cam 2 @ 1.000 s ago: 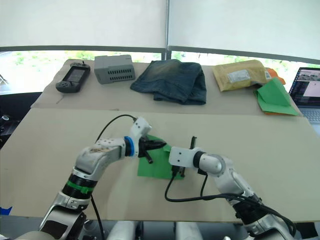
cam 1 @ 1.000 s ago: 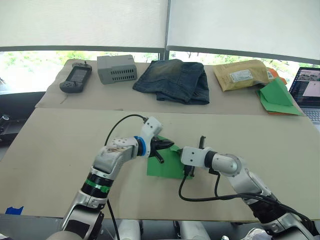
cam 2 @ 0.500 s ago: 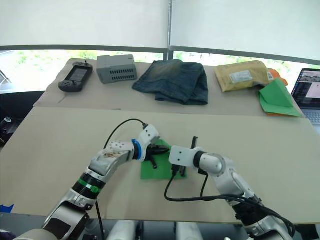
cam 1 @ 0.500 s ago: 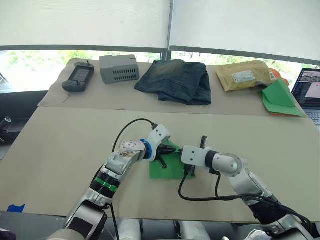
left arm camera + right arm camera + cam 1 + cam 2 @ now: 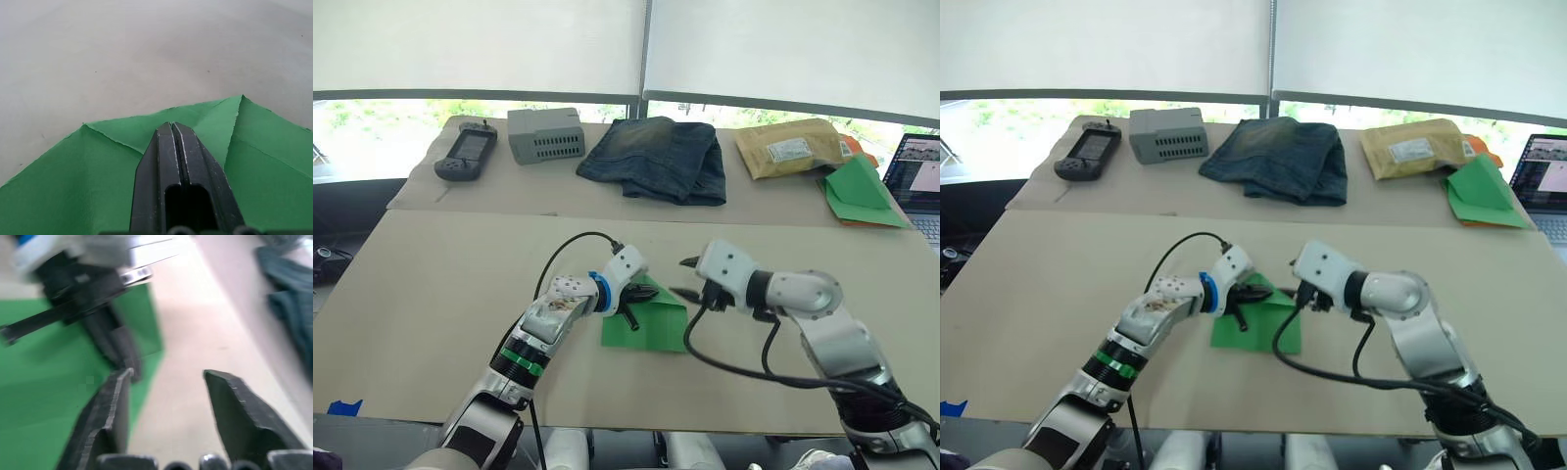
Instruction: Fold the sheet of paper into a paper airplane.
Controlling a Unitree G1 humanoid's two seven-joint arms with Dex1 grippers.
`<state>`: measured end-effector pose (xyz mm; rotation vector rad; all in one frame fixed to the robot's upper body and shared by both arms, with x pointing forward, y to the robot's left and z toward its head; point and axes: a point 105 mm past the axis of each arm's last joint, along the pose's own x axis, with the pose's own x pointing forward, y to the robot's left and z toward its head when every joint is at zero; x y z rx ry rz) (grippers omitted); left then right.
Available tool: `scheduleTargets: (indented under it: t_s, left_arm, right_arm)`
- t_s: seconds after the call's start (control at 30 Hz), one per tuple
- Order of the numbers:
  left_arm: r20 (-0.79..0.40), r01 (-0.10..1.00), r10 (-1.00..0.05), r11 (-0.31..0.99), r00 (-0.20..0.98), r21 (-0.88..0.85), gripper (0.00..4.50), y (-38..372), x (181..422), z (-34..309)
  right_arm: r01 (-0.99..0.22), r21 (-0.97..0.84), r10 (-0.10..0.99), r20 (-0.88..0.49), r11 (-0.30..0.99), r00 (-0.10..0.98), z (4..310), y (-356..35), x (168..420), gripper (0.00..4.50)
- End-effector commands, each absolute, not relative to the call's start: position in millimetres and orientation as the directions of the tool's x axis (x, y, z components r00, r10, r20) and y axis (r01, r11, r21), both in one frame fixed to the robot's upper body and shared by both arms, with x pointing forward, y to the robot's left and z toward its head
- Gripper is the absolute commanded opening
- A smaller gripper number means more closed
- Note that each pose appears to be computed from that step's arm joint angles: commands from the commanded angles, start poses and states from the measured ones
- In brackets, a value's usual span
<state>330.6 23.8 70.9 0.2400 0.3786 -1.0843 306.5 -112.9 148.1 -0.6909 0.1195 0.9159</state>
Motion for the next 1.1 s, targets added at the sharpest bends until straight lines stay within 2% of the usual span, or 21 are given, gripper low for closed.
scheduleTargets:
  t_s: [0.03,0.13,0.17,0.5,0.67,0.87,1.1]
  left_arm:
    - [-0.478,0.885,-0.778,0.466,0.407,-0.006,0.0,30.8,327.1,52.1]
    - [-0.477,0.883,-0.777,0.47,0.412,-0.004,0.0,32.2,327.6,52.6]
    - [-0.477,0.882,-0.775,0.472,0.414,-0.002,0.0,32.8,327.8,52.6]
    - [-0.477,0.88,-0.773,0.475,0.418,0.0,0.0,33.2,327.7,52.6]
    - [-0.475,0.88,-0.773,0.476,0.42,0.004,0.0,32.7,328.4,53.1]
    - [-0.474,0.88,-0.774,0.475,0.42,0.004,0.0,32.3,328.8,53.4]
    - [-0.474,0.882,-0.776,0.471,0.416,0.002,0.0,31.1,328.2,52.8]
  right_arm:
    - [-0.774,-0.466,0.669,-0.413,0.428,0.618,133.9,-115.0,311.2,1.2]
    - [-0.788,-0.407,0.671,-0.42,0.463,0.611,121.4,-108.7,313.6,0.15]
    - [-0.786,-0.393,0.669,-0.416,0.478,0.615,118.9,-107.4,314.6,0.03]
    - [-0.773,-0.339,0.63,-0.449,0.536,0.634,93.7,-108.5,319.9,0.03]
    - [-0.789,-0.317,0.633,-0.474,0.526,0.612,83.0,-107.8,314.1,0.03]
    - [-0.754,-0.349,0.639,-0.4,0.556,0.657,95.8,-105.6,320.4,0.03]
    - [-0.766,-0.332,0.641,-0.42,0.55,0.642,89.8,-104.7,318.9,0.03]
